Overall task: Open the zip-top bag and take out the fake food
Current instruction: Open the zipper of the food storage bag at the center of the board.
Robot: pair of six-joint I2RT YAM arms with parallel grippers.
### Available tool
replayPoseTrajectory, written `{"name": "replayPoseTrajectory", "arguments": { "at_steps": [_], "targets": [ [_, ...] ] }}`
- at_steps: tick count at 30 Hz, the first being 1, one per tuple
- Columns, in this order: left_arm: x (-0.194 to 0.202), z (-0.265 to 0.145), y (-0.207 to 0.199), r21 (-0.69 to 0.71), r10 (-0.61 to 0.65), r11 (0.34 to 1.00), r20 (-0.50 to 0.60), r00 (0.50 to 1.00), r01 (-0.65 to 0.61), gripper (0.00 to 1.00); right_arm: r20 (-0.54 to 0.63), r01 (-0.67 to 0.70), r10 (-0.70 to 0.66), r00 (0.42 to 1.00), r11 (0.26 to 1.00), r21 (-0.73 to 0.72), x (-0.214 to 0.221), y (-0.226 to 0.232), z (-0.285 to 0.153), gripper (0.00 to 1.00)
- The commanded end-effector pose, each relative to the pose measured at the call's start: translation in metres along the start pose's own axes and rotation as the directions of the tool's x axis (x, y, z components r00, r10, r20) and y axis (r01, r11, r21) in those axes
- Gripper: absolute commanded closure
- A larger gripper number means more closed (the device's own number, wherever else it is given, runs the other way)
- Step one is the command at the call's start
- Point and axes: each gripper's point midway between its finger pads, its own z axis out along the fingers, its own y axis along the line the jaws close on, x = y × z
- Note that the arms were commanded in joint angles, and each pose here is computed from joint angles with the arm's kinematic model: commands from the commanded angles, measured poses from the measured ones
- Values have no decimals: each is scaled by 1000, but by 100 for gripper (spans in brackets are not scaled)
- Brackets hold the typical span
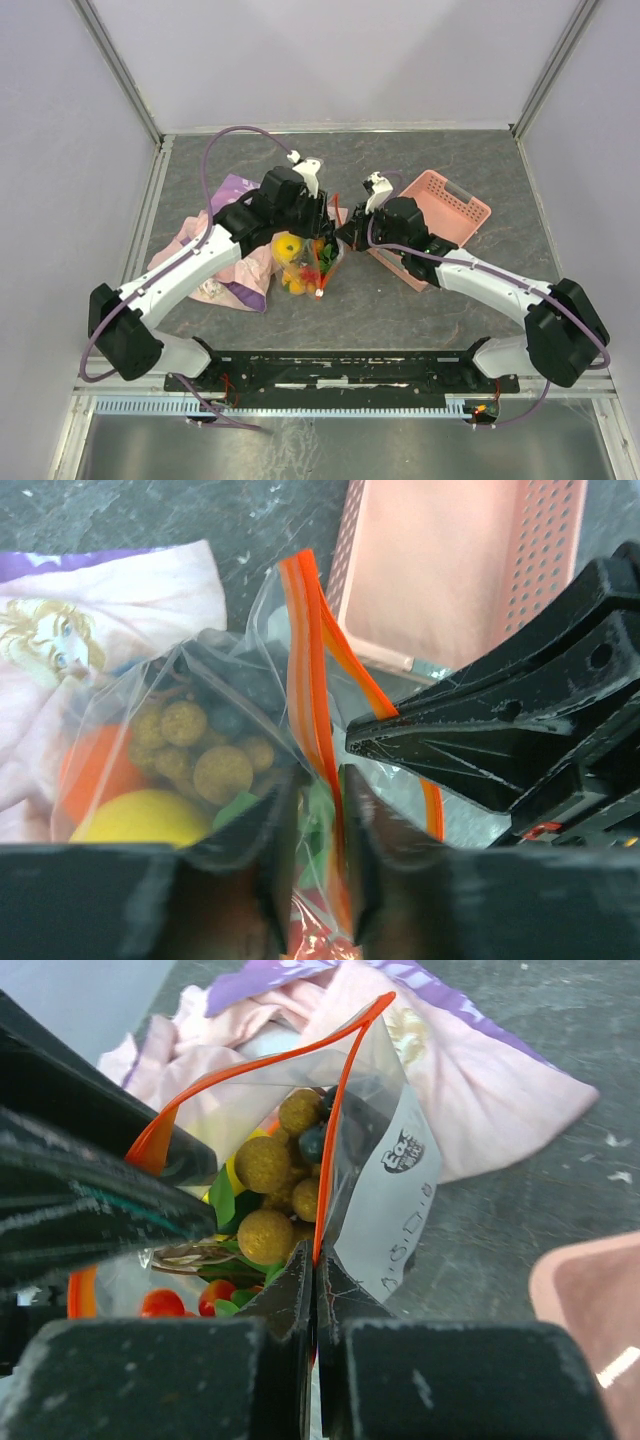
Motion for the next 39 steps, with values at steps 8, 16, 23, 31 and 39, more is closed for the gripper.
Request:
{"name": "replayPoseTrajectory", "arguments": {
  "at_steps": [8, 16, 23, 31, 39],
  "targets": [
    [-18, -56, 11, -155, 54, 987, 82, 995, -41, 41, 67, -12, 22, 998, 989, -147, -23, 35, 7, 98],
    [-4, -52, 6, -160, 28, 987, 40, 999, -21, 35, 60, -17, 27, 998, 987, -157, -23, 39, 11, 98],
    [3, -43, 15, -241, 34, 970, 17, 999, -29, 36, 58, -13, 23, 998, 988, -154, -22, 39, 10, 98],
    [-1, -47, 20, -267, 49, 963, 35, 998, -37, 85, 55, -4, 10, 998, 993, -117, -19, 31, 6, 98],
    [-20, -61, 18, -256, 93, 965, 120, 988, -59, 97, 42, 25, -25, 999, 1000, -1, -12, 8, -1, 98]
  ]
}}
